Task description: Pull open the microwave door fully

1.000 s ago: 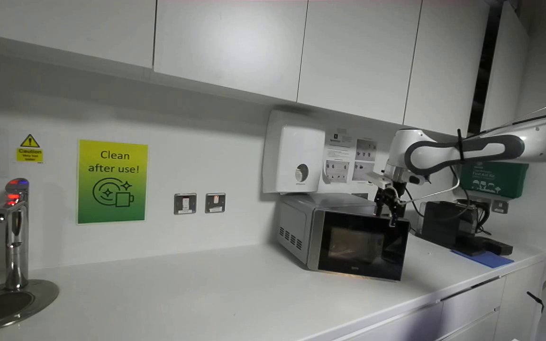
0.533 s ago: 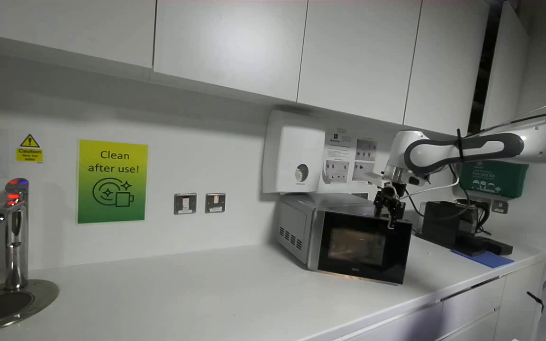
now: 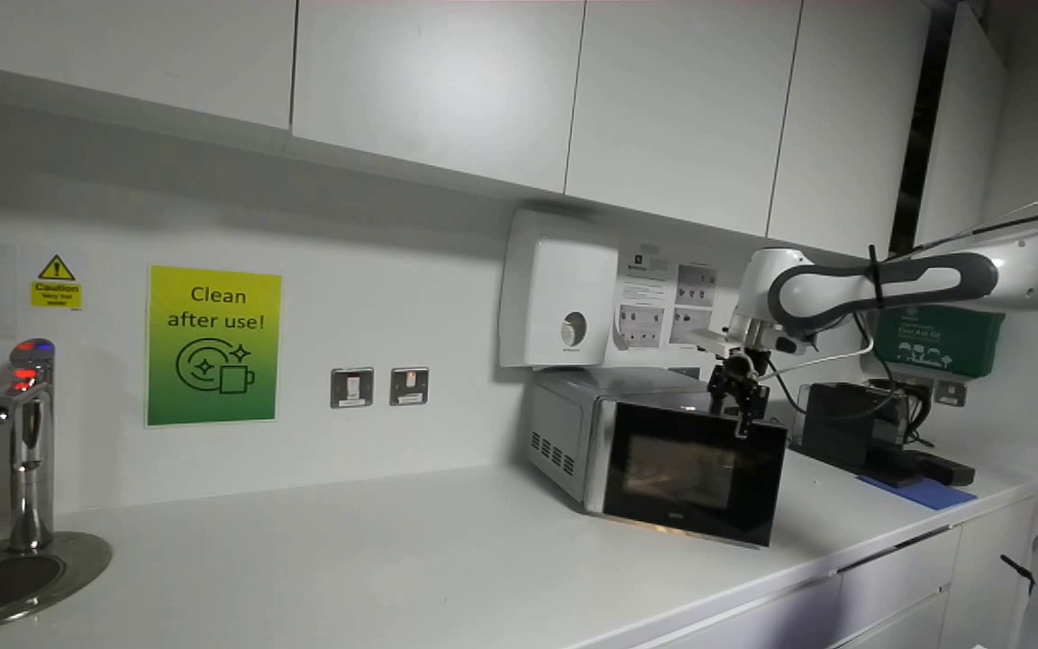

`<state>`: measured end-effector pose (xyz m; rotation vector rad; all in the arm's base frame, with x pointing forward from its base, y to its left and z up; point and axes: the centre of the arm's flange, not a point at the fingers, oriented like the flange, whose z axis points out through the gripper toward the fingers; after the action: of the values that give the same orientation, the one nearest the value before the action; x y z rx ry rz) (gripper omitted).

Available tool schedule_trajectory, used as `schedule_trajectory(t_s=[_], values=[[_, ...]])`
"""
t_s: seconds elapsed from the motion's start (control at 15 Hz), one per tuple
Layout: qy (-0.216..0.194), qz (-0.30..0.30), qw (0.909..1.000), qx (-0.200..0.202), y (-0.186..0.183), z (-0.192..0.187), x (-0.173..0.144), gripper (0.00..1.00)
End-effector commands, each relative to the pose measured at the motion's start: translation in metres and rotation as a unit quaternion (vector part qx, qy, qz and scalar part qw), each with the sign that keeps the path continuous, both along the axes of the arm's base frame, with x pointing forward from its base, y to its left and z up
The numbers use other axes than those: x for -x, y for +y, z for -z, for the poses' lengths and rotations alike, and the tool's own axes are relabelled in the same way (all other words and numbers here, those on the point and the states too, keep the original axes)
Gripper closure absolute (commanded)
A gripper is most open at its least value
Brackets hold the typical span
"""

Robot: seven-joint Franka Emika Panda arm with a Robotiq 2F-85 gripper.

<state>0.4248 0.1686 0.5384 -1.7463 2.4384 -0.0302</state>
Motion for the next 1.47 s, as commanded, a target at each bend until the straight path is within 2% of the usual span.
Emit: schedule_trajectory(t_s=[0.0, 0.73, 0.87, 0.93, 1.4], values=[[-0.015, 0.005, 0.9999, -0.004, 0.009, -0.001, 0.011, 0.0], [-0.013, -0.022, 0.9997, 0.0, 0.036, 0.002, 0.023, 0.0], [-0.013, -0.027, 0.9995, -0.002, 0.038, 0.002, 0.024, 0.0], [0.001, -0.034, 0.9994, 0.006, 0.036, 0.003, 0.016, 0.0], [0.003, -0.035, 0.9993, 0.007, 0.037, 0.005, 0.015, 0.0]])
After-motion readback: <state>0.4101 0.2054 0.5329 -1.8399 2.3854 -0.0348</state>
